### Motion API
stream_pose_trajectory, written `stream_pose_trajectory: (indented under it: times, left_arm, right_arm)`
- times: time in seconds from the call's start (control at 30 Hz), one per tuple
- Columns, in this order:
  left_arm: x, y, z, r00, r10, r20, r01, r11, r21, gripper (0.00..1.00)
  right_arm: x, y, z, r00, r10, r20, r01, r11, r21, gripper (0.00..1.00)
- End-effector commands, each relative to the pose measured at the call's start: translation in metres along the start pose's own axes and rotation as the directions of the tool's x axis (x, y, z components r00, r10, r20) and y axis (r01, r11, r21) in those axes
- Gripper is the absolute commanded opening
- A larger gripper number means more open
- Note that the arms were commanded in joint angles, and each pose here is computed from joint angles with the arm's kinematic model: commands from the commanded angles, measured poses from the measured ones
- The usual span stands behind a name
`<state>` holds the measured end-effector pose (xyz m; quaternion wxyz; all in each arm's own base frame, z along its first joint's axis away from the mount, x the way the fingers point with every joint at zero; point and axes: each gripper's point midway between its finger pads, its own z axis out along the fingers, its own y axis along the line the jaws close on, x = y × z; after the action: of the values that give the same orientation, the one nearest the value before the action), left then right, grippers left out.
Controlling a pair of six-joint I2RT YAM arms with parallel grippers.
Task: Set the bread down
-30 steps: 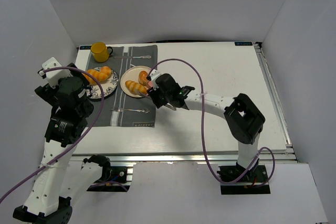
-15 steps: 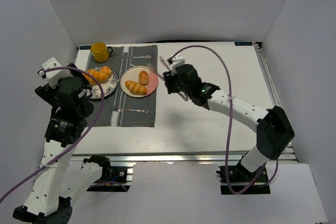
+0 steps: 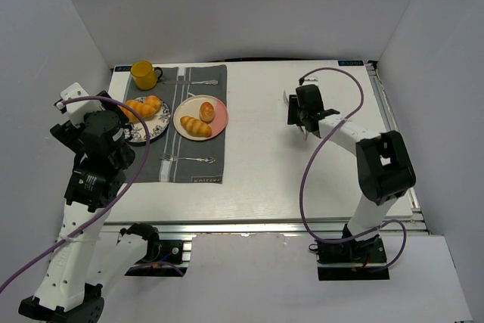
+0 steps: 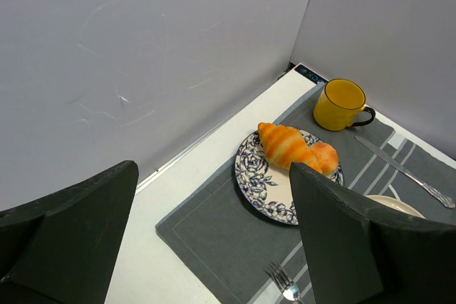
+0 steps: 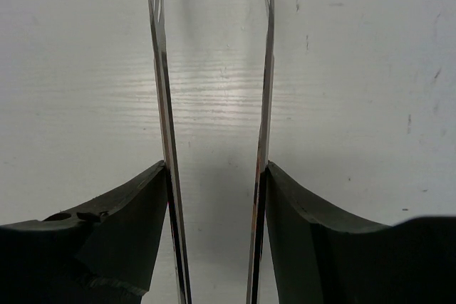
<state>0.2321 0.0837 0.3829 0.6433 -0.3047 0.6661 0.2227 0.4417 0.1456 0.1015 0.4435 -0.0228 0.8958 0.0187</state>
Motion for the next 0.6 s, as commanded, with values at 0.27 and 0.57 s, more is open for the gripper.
stream_pose_trajectory:
  times: [0.27,0.57]
  left_arm:
    - [-0.001,-0.001,0.0,1.0,0.002,0.004,-0.002,1.0,0.005,0.98]
    - [0.001,-0.001,0.0,1.0,0.01,0.002,-0.01,1.0,0.003,0.98]
  right_arm:
    - [0.048,-0.007,0.025,0.985,0.108,-0.131,-0.099,0.992,0.074,0.64]
    - [0.04,-0.007,-0.001,0.991,0.093,-0.094,-0.09,0.995,0.032,0.89]
